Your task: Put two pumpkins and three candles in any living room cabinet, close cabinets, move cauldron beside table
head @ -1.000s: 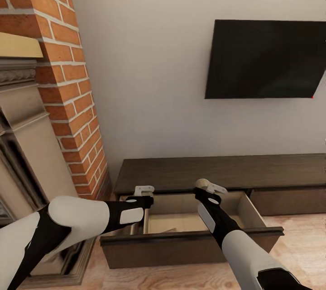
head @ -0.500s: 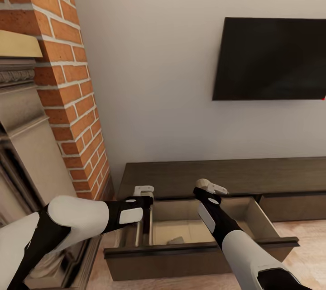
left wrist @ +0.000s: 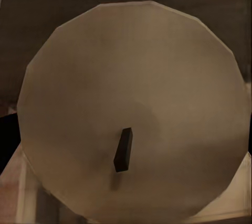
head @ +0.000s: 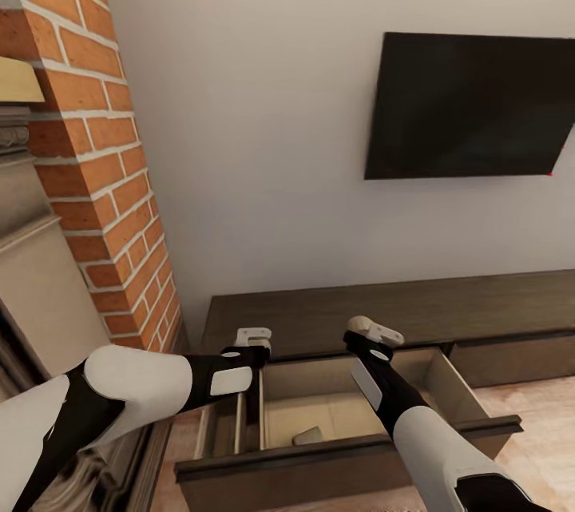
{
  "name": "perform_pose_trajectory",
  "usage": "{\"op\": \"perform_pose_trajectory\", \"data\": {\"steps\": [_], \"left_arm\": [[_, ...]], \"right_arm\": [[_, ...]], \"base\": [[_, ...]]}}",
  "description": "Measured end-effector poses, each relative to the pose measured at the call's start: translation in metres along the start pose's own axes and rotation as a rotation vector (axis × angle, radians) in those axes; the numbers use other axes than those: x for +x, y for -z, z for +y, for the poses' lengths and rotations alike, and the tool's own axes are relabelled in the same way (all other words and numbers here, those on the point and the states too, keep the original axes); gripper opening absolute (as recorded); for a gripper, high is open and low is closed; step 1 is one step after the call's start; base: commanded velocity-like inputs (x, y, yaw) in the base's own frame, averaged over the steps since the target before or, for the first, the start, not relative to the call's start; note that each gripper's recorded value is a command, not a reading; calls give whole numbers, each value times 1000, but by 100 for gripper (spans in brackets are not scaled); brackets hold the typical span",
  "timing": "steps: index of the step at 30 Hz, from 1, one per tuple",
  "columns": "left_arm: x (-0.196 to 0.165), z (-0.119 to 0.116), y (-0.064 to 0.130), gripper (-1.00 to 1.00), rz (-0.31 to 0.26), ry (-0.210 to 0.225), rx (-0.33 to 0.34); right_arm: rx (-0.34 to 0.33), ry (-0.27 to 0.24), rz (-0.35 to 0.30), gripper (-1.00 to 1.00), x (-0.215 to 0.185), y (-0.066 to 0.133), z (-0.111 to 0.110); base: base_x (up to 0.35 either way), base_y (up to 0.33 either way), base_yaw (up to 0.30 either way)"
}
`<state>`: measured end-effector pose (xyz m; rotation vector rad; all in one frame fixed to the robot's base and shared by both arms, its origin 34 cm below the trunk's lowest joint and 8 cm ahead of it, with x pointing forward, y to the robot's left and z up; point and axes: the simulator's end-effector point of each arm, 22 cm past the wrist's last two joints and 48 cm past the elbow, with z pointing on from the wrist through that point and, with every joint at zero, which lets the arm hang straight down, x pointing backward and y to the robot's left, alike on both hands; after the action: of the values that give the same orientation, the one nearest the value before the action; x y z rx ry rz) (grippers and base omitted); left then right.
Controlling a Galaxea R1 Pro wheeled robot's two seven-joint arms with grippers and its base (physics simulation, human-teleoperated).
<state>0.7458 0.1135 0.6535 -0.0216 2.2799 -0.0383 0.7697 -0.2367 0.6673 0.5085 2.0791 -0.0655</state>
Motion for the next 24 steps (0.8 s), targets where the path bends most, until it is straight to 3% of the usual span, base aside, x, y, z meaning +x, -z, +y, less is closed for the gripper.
{"op": "perform_pose_trajectory", "data": {"steps": [8,21,24], "left_arm": [[-3,0,2,-100,-5,0,0],[-3,0,3,-100,-7,-2,0],[-3,1,2,-100,-9,-6,-1]], "right_arm": [[0,-6,-4,-100,-3,1,-1],[-1,-3,-9,-100,-5,2,0],[-1,-6,-43,-100,-12,2,0]], "base": [[4,1,-224],[231,52,-17],[16,1,0]]}}
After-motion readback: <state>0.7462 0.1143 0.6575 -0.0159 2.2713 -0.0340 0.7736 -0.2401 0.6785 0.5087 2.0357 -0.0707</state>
